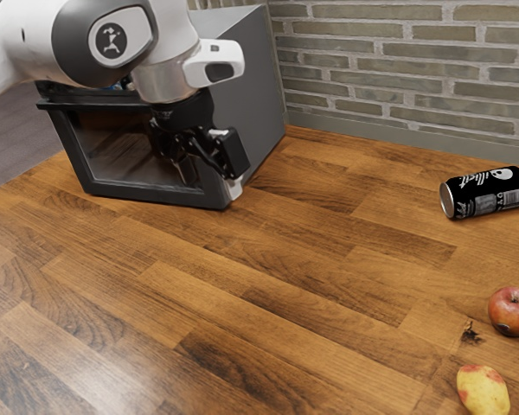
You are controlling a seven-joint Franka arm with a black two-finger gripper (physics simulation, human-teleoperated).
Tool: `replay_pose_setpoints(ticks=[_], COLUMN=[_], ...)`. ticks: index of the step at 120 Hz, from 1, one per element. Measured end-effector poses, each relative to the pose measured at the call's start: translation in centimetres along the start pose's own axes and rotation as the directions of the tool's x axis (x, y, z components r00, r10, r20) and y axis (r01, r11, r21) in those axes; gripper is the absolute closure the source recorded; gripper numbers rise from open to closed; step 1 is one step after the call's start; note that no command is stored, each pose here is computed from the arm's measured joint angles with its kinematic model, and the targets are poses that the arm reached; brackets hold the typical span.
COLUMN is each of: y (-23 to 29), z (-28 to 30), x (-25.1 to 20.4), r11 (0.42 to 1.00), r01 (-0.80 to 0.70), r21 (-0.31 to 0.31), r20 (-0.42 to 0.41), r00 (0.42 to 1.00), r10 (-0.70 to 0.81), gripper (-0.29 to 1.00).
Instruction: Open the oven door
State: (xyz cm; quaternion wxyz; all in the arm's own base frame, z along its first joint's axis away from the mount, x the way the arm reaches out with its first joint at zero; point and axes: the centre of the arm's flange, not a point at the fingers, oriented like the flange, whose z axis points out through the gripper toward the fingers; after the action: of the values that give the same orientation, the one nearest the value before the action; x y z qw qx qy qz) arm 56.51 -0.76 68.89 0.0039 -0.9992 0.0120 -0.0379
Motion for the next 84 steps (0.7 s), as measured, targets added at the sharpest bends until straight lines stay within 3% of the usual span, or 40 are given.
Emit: replay_pose_setpoints(ticks=[24, 32, 41, 44, 48, 56, 66, 70, 78, 84], y=[-0.1, -0.6, -2.5, -6.6, -16.0, -32.3, -44.8, -45.3, -41.0, -39.3], z=[-0.9, -7.0, -16.5, -18.1, -19.2, -17.4, -12.8, -11.6, -8.3, -6.0], x=[-0.5, -2.5, -7.9, -9.1, -11.5, -16.0, -21.0, -19.1, -10.0, -5.9], r11=[1.000, 1.000, 0.998, 1.000, 0.986, 0.872, 0.769, 0.796, 0.901, 0.934], r01=[-0.002, -0.010, -0.061, -0.010, 0.162, 0.461, 0.598, 0.563, 0.384, 0.296], r21=[-0.003, -0.005, -0.005, 0.003, 0.040, 0.164, 0.227, 0.224, 0.202, 0.200], r20=[0.000, -0.109, -0.302, -0.349, -0.399, -0.429, -0.437, -0.458, -0.498, -0.530], r00=[1.000, 0.994, 0.952, 0.937, 0.907, 0.829, 0.768, 0.782, 0.832, 0.834], r10=[0.002, 0.009, 0.057, 0.010, -0.133, -0.358, -0.469, -0.424, -0.243, -0.150], gripper=[0.00, 0.00, 0.00, 0.01, 0.01, 0.01, 0.00, 0.00, 0.00, 0.00])
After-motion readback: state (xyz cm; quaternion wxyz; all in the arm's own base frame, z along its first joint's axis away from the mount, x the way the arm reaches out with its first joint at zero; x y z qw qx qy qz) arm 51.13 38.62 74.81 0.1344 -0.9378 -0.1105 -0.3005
